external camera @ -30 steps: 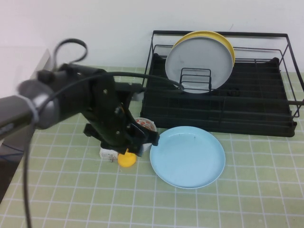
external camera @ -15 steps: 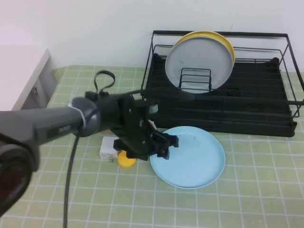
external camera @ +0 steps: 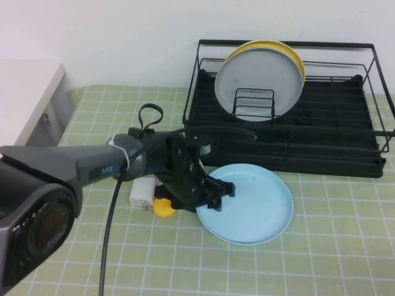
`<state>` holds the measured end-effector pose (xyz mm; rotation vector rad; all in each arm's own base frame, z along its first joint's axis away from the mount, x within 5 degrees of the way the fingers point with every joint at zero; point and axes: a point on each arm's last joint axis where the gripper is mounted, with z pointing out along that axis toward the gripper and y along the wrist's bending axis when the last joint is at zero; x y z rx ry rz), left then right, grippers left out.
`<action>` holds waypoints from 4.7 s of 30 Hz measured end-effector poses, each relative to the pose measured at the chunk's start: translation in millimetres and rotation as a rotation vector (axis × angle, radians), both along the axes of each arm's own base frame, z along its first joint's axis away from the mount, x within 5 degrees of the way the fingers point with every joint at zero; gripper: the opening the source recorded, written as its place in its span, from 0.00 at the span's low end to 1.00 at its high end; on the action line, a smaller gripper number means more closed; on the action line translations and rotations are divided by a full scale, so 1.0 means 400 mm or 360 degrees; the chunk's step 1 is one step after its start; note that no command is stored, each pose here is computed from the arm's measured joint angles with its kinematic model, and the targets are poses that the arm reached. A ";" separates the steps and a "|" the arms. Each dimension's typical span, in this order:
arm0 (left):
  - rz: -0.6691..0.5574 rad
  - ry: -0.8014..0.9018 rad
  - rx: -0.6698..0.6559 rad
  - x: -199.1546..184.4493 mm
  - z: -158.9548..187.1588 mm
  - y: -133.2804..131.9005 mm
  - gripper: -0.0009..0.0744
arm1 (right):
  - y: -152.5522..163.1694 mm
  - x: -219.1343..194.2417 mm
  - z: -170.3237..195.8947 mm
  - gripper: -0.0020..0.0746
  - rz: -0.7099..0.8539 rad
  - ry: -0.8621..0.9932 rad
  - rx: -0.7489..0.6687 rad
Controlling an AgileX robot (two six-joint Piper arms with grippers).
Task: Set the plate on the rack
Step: Pick up the plate from the table, then hand over the plate, then place the plate on the rack
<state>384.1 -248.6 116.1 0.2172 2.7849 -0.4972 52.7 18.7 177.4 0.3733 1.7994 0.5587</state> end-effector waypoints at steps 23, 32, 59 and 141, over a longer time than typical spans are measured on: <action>-0.0202 0.0028 -0.0605 0.005 0.128 0.063 0.02 | 0.000 0.001 0.005 0.03 -0.0014 -0.0027 0.0068; -0.0151 -0.0349 -0.0677 -0.146 0.220 0.142 0.02 | 0.024 0.016 0.026 0.28 0.0131 0.0236 0.0196; -0.0364 -0.0615 -0.0753 -0.327 0.262 0.209 0.02 | 0.116 0.580 0.211 0.64 0.1650 0.0170 -0.0177; 0.0441 -0.1120 -0.0446 -0.713 0.395 0.542 0.01 | 0.162 1.239 0.130 0.22 0.1527 -0.0693 -0.1415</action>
